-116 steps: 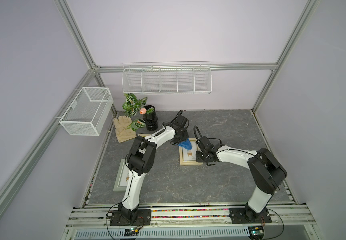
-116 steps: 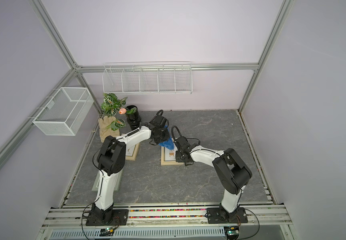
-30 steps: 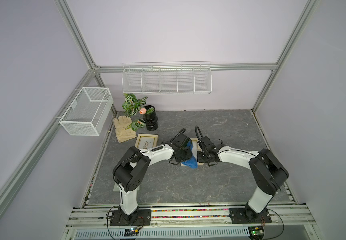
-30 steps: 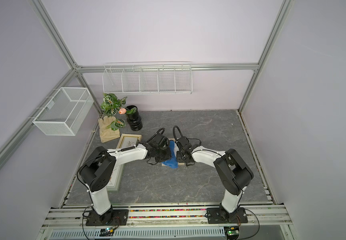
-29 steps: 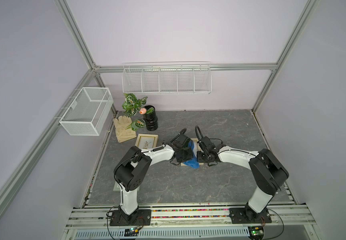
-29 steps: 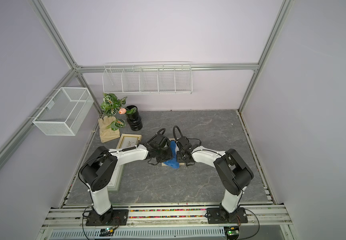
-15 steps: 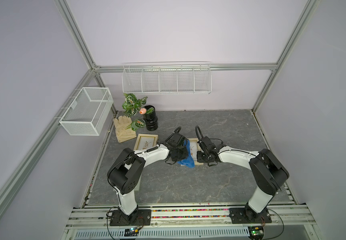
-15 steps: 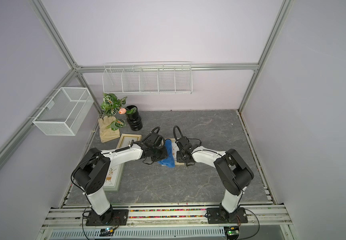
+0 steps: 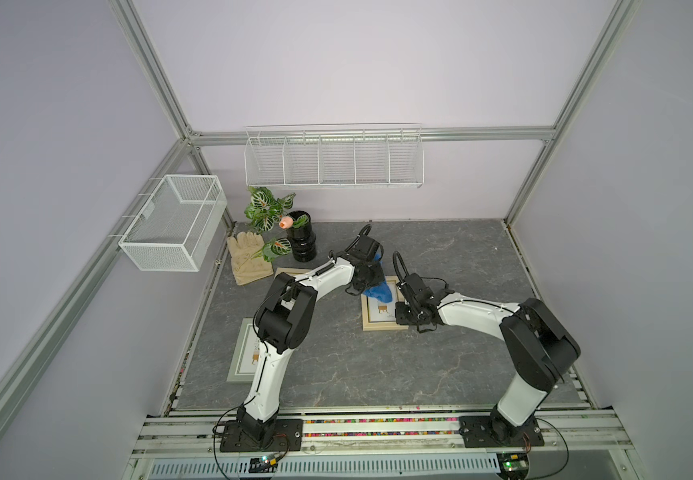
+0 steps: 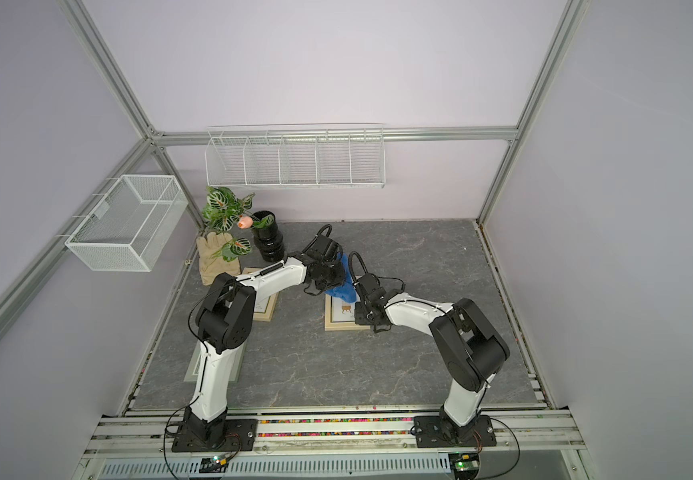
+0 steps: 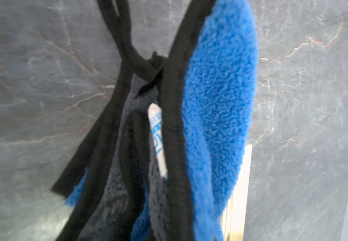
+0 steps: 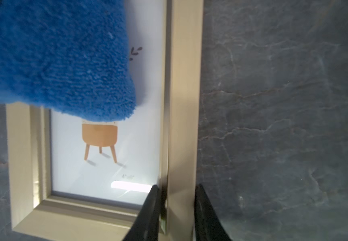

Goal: Wipe the picture frame with a cloth
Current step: Wipe the dirt from the picture frame, then move the picture frame to the center of the board.

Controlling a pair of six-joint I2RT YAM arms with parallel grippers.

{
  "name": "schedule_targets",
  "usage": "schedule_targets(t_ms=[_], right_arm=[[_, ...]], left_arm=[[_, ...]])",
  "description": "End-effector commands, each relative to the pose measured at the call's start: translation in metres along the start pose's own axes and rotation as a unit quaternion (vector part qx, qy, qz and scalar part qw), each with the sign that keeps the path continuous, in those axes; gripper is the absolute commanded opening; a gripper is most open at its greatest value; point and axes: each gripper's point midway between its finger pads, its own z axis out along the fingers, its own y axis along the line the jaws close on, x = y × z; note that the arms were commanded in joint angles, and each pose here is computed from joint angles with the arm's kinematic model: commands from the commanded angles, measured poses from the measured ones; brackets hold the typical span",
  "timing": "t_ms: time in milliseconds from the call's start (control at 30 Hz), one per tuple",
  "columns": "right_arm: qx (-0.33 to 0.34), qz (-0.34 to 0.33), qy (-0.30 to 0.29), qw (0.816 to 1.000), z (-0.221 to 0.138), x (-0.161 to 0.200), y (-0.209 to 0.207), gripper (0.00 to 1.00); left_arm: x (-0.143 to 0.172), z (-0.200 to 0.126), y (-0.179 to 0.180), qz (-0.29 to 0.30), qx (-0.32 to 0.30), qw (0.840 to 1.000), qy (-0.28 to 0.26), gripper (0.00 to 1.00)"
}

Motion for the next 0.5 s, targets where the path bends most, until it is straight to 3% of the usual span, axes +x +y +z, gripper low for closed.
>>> schedule_targets(t_ms=[0,100,233,467], right_arm=[[0.038,0.015,0.044,0.998,0.01,0.021,-0.029,0.22],[0.043,0.016,0.047,0.998,0.012,0.017,-0.034,0.22],[0.044,0.02,0.047,0.998,0.015,0.011,-0.038,0.22],[0.045,0.018,0.046,0.998,0.014,0.007,-0.037,0.22]], left_arm=[[-0.005,-0.026,0.056,-0.002,-0.102,0.995,-0.015,0.0],[0.007,-0.043,0.076,0.007,-0.122,0.992,-0.015,0.0],[0.039,-0.05,0.078,0.016,-0.099,0.995,0.002,0.0],[0.109,-0.052,0.03,0.033,-0.017,0.999,0.039,0.0]])
